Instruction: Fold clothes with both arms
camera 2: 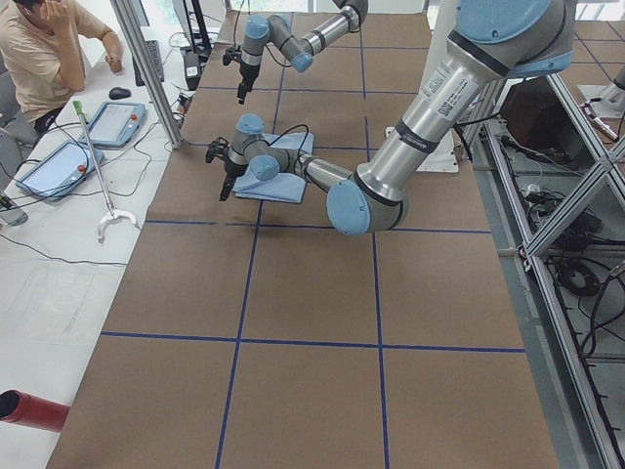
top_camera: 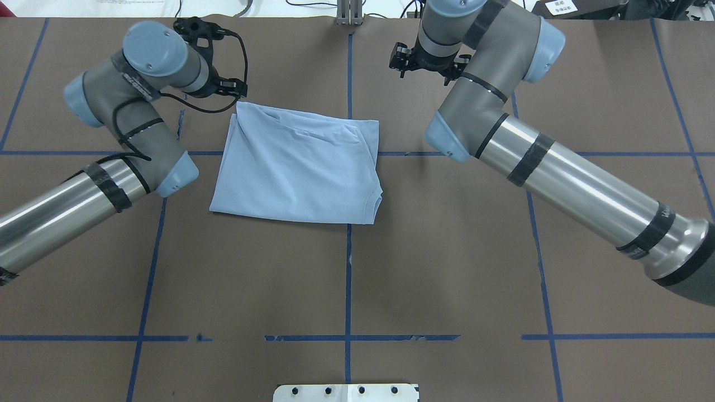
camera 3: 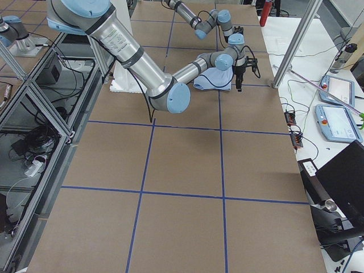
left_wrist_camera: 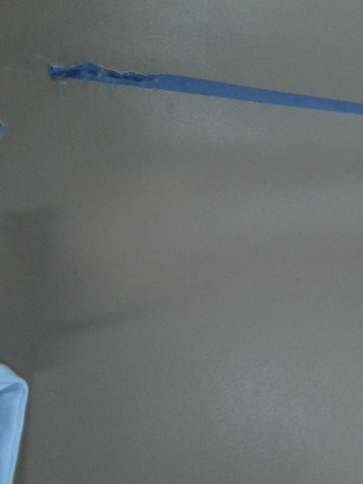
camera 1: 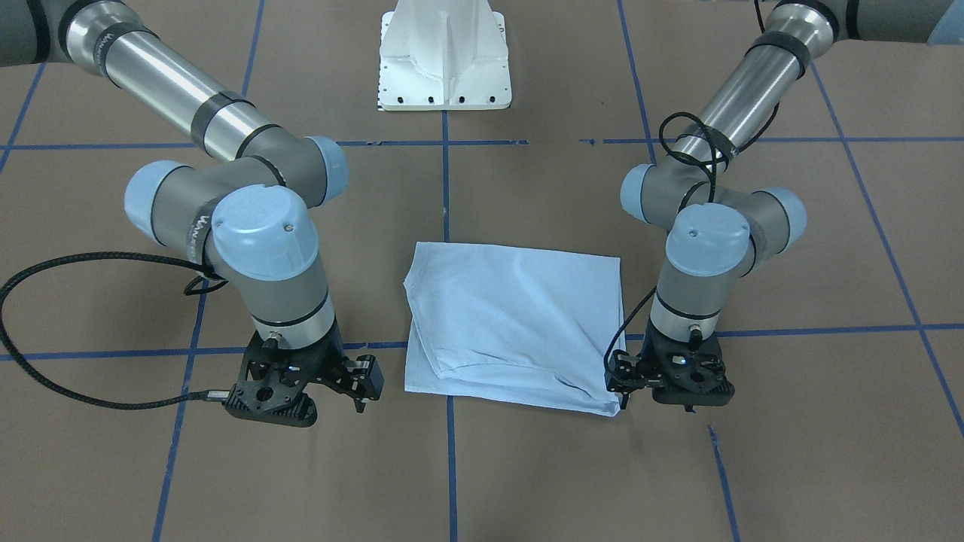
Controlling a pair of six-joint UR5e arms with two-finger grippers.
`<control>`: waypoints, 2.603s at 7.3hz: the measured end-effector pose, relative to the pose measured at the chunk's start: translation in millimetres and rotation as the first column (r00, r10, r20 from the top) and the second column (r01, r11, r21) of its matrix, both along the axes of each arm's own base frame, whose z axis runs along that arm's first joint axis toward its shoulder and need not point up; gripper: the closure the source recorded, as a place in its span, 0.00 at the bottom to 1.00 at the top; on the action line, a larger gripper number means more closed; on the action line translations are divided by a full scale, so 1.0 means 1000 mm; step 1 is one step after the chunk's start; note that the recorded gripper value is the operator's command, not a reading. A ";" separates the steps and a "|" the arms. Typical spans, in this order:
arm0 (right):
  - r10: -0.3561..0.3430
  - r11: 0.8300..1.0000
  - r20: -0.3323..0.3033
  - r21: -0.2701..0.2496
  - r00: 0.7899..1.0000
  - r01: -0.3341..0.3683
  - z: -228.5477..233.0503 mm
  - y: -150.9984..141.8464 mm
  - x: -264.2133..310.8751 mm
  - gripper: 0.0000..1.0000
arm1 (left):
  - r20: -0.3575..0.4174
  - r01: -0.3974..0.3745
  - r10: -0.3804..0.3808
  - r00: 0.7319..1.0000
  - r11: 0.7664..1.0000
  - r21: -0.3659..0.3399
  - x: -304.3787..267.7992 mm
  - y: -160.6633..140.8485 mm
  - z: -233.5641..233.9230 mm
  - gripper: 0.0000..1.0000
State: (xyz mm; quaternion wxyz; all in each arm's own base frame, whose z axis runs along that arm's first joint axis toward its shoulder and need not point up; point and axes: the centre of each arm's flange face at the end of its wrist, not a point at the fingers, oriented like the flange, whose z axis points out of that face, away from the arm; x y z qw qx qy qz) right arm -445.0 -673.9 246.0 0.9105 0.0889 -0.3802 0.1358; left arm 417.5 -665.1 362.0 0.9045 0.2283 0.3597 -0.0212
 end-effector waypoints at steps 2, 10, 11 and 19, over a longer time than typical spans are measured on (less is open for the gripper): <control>-0.099 0.995 0.003 0.021 0.995 0.099 0.050 -0.003 0.088 0.00 | 0.008 -0.060 0.060 0.998 0.995 0.077 -0.083 0.003 0.010 0.00; -0.346 0.938 -0.092 -0.040 0.934 0.344 0.338 0.175 0.476 0.00 | 0.162 -0.259 0.244 0.956 0.962 0.081 -0.486 0.097 0.194 0.00; -0.343 0.938 -0.080 -0.083 0.936 0.337 0.360 0.213 0.484 0.00 | 0.140 -0.249 0.244 0.960 0.968 0.025 -0.497 0.124 0.227 0.00; -0.307 0.948 -0.022 -0.089 0.951 0.304 0.363 0.270 0.502 0.00 | 0.069 -0.271 0.285 0.956 0.948 -0.165 -0.500 0.192 0.283 0.00</control>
